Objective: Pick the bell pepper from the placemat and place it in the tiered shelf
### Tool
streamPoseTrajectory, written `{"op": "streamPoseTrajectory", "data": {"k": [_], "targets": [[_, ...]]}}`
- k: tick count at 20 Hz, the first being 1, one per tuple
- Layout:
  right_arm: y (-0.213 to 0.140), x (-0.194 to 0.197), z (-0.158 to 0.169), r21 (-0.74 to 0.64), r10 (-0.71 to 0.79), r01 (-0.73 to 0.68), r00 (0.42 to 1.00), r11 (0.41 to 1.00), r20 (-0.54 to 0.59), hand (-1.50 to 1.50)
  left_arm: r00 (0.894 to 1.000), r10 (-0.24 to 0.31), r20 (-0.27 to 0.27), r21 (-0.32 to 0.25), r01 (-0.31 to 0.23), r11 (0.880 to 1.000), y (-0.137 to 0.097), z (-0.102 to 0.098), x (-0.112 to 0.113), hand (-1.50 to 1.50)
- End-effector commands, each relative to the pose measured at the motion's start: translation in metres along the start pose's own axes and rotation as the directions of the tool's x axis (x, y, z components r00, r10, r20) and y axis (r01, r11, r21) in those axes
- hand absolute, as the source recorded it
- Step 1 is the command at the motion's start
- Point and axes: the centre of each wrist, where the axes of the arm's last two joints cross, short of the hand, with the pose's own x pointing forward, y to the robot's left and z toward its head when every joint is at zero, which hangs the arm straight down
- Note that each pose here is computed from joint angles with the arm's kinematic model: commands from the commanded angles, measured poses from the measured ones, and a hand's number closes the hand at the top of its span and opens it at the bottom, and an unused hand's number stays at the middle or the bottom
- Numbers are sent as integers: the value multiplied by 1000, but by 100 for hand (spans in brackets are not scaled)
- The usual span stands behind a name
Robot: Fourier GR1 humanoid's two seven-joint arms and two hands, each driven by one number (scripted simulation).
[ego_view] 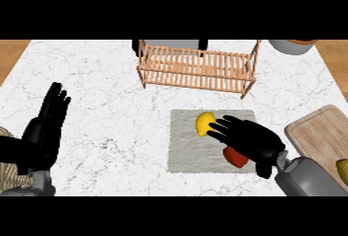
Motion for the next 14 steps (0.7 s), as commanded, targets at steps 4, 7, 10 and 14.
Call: {"op": "streamPoseTrajectory", "data": {"k": [4, 7, 10, 14], "targets": [[6, 6, -33, 13, 2, -2, 1000, 1000, 23, -150, 1000, -13, -2, -4, 13, 1000, 9, -12, 1, 0], [12, 0, -37, 22, -19, 18, 1000, 1000, 21, -150, 1000, 6, -7, -11, -6, 1000, 0, -8, -9, 0], [20, -13, -27, 70, -9, 8, 1000, 997, 4, -150, 1000, -5, 3, -10, 5, 1000, 8, -4, 8, 0], [26, -14, -41, 108, 25, -29, 999, 994, 37, 150, 1000, -7, 25, 4, 6, 1000, -15, -22, -7, 0]]}}
